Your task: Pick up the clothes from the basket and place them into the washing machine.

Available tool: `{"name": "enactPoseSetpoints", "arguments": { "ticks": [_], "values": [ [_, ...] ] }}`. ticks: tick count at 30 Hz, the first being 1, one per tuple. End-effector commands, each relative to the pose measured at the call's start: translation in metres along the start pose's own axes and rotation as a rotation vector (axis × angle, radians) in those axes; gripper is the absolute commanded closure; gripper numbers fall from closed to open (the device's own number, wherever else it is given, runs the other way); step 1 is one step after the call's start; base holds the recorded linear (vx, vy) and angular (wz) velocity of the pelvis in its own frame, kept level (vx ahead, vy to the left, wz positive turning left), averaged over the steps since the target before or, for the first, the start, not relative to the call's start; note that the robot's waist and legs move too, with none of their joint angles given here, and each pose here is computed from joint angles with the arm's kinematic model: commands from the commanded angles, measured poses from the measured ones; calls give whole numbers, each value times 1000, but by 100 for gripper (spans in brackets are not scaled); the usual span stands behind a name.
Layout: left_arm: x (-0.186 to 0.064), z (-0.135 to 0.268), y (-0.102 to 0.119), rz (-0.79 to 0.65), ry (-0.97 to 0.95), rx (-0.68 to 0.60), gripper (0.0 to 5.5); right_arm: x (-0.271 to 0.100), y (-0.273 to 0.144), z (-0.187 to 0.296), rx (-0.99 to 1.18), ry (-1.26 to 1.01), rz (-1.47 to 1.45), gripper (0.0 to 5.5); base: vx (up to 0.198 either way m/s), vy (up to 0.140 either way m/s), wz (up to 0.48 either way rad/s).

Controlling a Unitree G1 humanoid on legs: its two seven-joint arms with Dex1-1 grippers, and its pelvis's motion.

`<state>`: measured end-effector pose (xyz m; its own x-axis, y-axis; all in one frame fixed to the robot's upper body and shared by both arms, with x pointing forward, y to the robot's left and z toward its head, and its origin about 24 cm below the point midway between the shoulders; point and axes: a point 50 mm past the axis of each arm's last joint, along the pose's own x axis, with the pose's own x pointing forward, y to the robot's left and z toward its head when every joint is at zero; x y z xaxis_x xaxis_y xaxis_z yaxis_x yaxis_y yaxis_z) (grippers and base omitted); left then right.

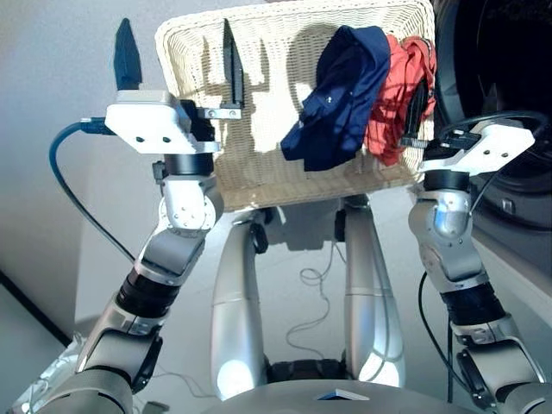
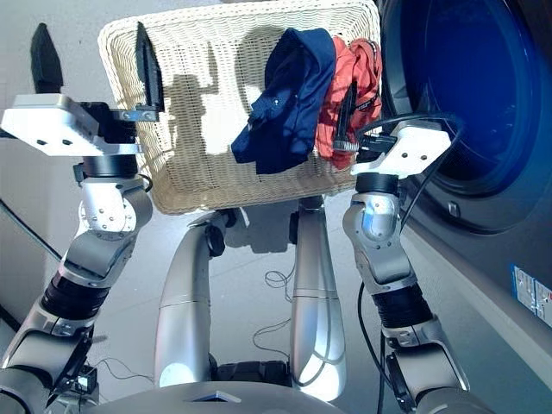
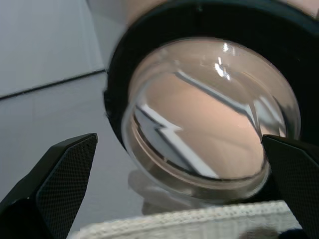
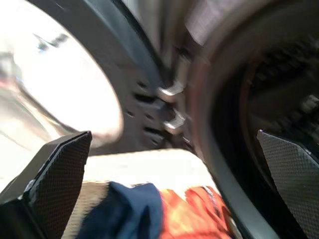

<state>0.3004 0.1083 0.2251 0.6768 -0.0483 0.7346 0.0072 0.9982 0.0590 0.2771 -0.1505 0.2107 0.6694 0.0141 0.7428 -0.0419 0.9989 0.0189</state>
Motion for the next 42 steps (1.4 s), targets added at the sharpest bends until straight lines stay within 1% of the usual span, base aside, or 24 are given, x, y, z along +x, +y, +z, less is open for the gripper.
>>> {"name": "enactPoseSetpoints", "arguments": {
  "ticks": [1,2,4,5,6,8,10,11,12,15,19,23,24,25,27,31,32,33,34,35,36,37,38,42],
  "values": [
    [15,-5,-3,-33,-6,99,0,4,24,31,35,-162,111,0,-91,-4,-42],
    [18,-8,-7,-61,-10,133,0,4,30,35,40,-180,141,0,-89,-13,-103],
    [21,-14,-23,-136,13,126,0,5,45,40,67,-194,230,0,42,-18,-83],
    [17,-25,-39,-229,52,185,0,3,59,40,124,-172,306,0,0,0,0],
    [21,-22,-39,-227,36,188,0,6,59,42,123,-187,308,0,0,0,0],
    [23,-25,-56,-301,27,239,0,8,75,48,179,-201,377,0,-51,-3,-45],
    [22,-30,-69,-345,49,242,0,12,92,53,226,-218,441,0,0,0,0],
    [21,-34,-74,-353,62,247,0,14,101,59,258,-237,466,0,0,0,0],
    [19,-40,-77,-372,81,283,0,17,111,65,296,-264,489,0,0,0,0],
    [17,-46,-80,-384,100,312,0,19,122,72,305,-293,520,0,0,0,0],
    [14,-50,-88,-395,117,316,0,21,138,79,327,-319,568,0,0,0,0],
    [12,-53,-92,-404,132,316,0,23,146,86,342,-345,583,0,19,-16,8],
    [5,-61,-94,-409,182,309,0,22,150,87,357,-339,585,0,0,0,0],
    [9,-59,-94,-406,168,313,0,24,150,89,353,-354,588,0,0,0,0],
    [3,-67,-97,-410,217,307,0,23,157,95,375,-372,613,0,-53,-20,-5],
    [-1,-76,-96,-403,267,317,0,23,163,98,391,-376,630,0,0,0,0],
    [-3,-84,-94,-396,308,349,0,22,166,99,402,-378,638,0,0,0,0],
    [-3,-84,-95,-396,307,349,0,22,166,99,401,-378,638,0,88,-41,-28],
    [-11,-93,-94,-391,357,361,0,19,167,98,422,-361,644,0,82,-25,0],
    [-12,-97,-94,-391,374,378,0,20,168,100,432,-368,646,0,0,0,0],
    [-7,-94,-94,-388,359,382,0,21,168,103,427,-382,650,0,0,0,0],
    [-14,-102,-93,-384,406,392,0,19,171,101,440,-368,651,0,0,0,0],
    [-15,-105,-92,-380,426,401,0,19,171,103,433,-378,653,0,84,-50,-127],
    [-13,-110,-87,-354,456,395,0,18,173,107,439,-392,661,0,0,0,0]
  ]
}}
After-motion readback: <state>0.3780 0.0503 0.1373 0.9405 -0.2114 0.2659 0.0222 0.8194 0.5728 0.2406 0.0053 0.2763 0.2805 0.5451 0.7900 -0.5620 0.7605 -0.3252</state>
